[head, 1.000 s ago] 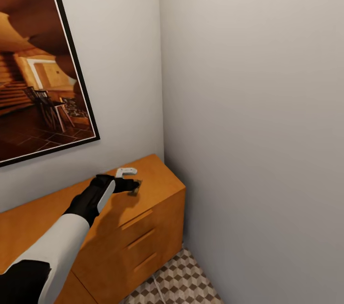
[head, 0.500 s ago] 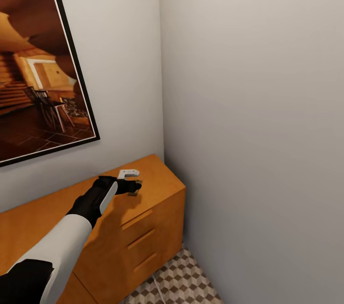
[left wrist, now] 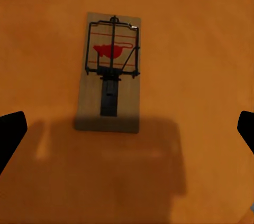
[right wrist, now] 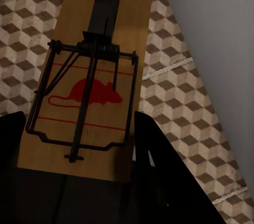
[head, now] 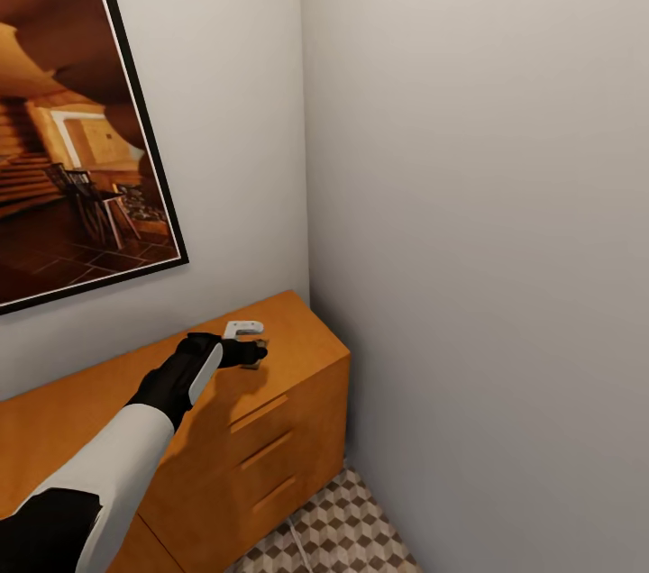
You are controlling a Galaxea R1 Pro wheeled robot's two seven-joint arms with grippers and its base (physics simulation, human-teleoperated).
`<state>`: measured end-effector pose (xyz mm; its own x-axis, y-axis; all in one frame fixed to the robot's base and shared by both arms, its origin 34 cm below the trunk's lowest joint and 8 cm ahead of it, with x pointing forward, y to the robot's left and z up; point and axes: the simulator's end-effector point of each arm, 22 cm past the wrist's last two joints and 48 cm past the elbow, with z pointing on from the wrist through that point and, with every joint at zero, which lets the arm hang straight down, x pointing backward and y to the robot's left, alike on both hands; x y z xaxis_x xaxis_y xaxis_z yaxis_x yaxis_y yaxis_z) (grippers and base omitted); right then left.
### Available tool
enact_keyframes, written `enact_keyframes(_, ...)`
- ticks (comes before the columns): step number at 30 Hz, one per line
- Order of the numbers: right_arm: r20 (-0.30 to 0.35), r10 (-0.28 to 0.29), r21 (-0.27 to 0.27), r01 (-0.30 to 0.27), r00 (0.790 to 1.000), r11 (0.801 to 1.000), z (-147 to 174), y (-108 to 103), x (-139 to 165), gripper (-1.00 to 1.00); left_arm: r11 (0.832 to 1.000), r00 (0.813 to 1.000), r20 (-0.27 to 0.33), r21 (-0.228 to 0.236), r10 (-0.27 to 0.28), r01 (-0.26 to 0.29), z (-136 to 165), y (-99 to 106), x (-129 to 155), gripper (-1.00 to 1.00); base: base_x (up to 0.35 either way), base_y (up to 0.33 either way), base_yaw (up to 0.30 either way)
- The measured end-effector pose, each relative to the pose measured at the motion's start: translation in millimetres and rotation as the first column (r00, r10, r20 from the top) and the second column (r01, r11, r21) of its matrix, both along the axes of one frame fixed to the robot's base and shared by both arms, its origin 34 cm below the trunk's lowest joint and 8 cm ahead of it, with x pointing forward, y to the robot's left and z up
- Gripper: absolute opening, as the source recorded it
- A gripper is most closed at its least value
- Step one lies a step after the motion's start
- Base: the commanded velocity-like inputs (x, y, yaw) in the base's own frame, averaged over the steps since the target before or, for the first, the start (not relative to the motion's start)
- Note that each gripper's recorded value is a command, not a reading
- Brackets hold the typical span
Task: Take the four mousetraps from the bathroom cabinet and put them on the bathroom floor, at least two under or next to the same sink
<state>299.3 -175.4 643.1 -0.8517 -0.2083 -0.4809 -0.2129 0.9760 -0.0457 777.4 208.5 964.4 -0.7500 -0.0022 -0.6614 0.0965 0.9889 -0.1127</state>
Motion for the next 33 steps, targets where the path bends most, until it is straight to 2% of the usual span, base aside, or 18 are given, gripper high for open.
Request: enact_keyframes(33, 0.0, 0.001, 0.0, -0.001, 1.0, 1.0, 0.0, 0.1, 0.0, -1.0, 1.0, 1.0, -0.003, -0.001, -0.002, 0.002, -0.8, -0.2, -0.6, 1.0, 0.025, 0.0, 0.0)
